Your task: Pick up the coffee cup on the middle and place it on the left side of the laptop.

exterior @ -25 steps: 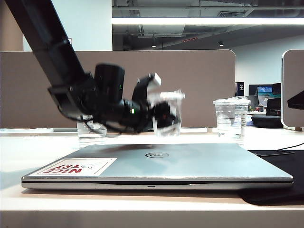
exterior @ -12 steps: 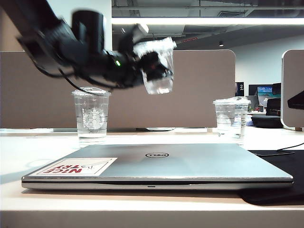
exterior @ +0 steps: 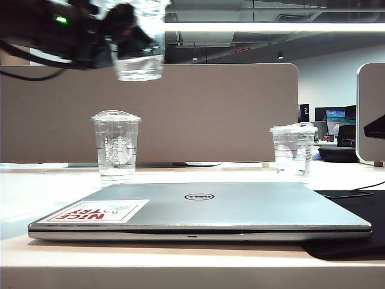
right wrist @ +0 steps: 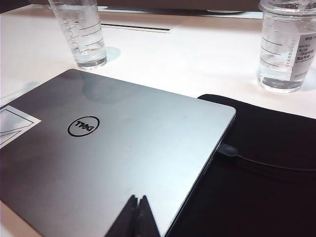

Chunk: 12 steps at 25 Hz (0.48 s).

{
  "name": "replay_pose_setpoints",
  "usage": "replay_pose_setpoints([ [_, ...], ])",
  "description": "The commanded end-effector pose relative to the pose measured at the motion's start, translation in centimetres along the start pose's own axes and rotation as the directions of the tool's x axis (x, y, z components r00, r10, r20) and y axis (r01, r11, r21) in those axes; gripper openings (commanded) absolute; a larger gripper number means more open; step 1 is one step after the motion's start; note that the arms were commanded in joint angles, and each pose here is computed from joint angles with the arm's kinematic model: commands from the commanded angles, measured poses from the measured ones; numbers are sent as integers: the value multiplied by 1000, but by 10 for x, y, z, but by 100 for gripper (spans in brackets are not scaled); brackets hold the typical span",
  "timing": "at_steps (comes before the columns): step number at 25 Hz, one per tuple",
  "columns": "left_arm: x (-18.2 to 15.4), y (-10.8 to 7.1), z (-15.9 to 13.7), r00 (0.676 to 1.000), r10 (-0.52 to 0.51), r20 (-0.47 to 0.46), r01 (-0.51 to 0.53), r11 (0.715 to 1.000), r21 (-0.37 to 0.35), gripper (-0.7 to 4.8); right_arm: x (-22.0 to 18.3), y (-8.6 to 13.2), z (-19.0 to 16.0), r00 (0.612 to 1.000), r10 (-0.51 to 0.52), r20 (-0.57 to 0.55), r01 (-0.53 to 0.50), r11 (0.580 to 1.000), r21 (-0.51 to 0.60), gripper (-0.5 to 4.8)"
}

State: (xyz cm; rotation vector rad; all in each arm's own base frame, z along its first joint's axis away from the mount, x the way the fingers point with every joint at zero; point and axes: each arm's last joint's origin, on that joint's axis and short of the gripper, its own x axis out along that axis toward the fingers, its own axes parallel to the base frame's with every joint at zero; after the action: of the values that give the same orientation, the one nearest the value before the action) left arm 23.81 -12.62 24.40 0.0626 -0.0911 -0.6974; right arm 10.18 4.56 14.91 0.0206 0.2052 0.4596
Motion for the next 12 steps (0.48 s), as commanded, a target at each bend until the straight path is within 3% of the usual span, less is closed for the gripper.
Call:
replay_pose_setpoints([
  [1, -26, 0, -9, 984, 180, -12, -179, 983, 34, 281, 0, 0, 0, 1000, 3, 15, -3, 1000, -4, -5],
  [4, -43, 0, -26, 957, 284, -61, -283, 959, 28, 281, 0, 0, 0, 1000, 3, 15, -3, 1000, -4, -5],
  [6, -54, 0, -46, 918, 378, -119, -380, 925, 5, 280, 0, 0, 0, 1000, 3, 15, -3, 1000, -4, -5],
  [12, -66, 1, -71, 892, 420, -164, -426, 905, 0, 280, 0, 0, 0, 1000, 3, 15, -3, 1000, -4, -5],
])
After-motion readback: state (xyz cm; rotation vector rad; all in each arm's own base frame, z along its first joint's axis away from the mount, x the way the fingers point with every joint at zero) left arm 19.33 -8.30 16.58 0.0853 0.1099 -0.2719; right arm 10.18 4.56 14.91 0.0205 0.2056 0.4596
